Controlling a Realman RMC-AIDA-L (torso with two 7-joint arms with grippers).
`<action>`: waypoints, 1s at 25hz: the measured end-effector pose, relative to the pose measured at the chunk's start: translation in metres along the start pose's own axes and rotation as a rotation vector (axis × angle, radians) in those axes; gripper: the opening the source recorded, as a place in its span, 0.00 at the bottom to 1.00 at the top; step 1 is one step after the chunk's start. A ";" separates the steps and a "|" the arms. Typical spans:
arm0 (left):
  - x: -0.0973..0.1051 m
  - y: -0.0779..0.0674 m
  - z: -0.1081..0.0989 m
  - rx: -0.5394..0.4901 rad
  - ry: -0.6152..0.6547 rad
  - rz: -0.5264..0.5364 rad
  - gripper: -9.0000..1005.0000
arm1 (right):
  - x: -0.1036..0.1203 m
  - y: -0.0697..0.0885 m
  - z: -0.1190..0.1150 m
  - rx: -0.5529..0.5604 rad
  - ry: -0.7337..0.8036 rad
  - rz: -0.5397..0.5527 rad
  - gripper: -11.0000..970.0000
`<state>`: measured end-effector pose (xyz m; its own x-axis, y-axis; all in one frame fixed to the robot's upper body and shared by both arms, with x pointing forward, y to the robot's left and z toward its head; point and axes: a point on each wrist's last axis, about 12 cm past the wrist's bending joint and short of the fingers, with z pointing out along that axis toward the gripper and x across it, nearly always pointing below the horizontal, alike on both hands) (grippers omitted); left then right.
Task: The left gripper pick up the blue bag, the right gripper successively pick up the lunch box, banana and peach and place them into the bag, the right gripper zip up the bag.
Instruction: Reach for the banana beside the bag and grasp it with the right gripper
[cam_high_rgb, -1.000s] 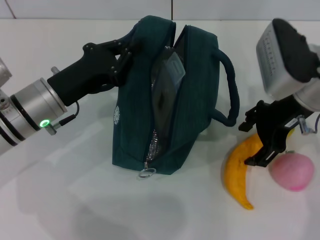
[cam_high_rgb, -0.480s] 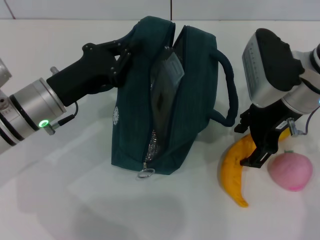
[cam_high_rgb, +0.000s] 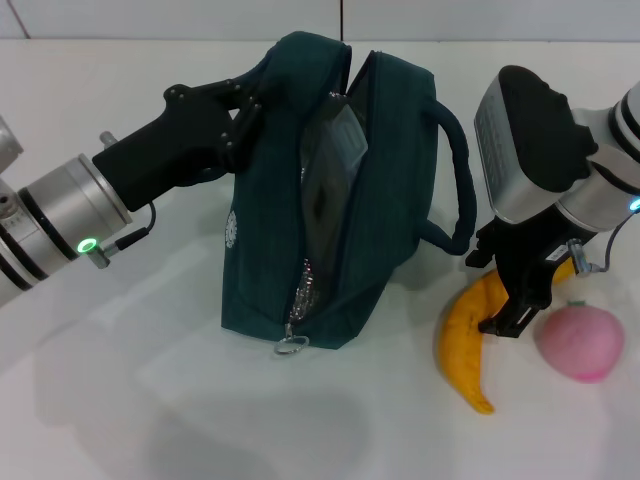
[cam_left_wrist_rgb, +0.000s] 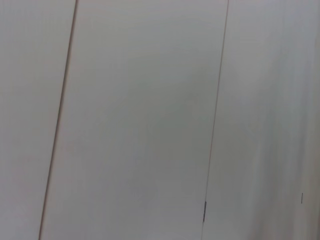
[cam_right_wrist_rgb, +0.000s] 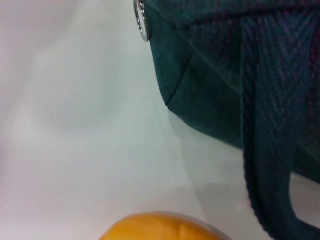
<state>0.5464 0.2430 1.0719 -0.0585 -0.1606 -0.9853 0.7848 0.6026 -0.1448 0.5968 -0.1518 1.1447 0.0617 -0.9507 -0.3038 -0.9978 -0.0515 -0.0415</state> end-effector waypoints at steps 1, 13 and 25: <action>0.000 0.000 0.000 0.000 0.000 0.000 0.06 | 0.000 0.000 0.000 0.000 0.002 -0.002 0.88; 0.000 0.000 -0.001 -0.002 0.001 0.001 0.06 | -0.012 0.000 -0.014 0.050 -0.006 -0.046 0.87; -0.003 0.002 0.000 -0.004 -0.007 0.008 0.06 | -0.027 -0.003 -0.022 0.030 0.065 -0.096 0.86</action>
<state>0.5481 0.2450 1.0744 -0.0472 -0.1613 -0.9858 0.7827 0.6072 -0.1369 0.5980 -0.1324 1.1742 0.1545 -0.9597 -0.2348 -0.9861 -0.1351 -0.0967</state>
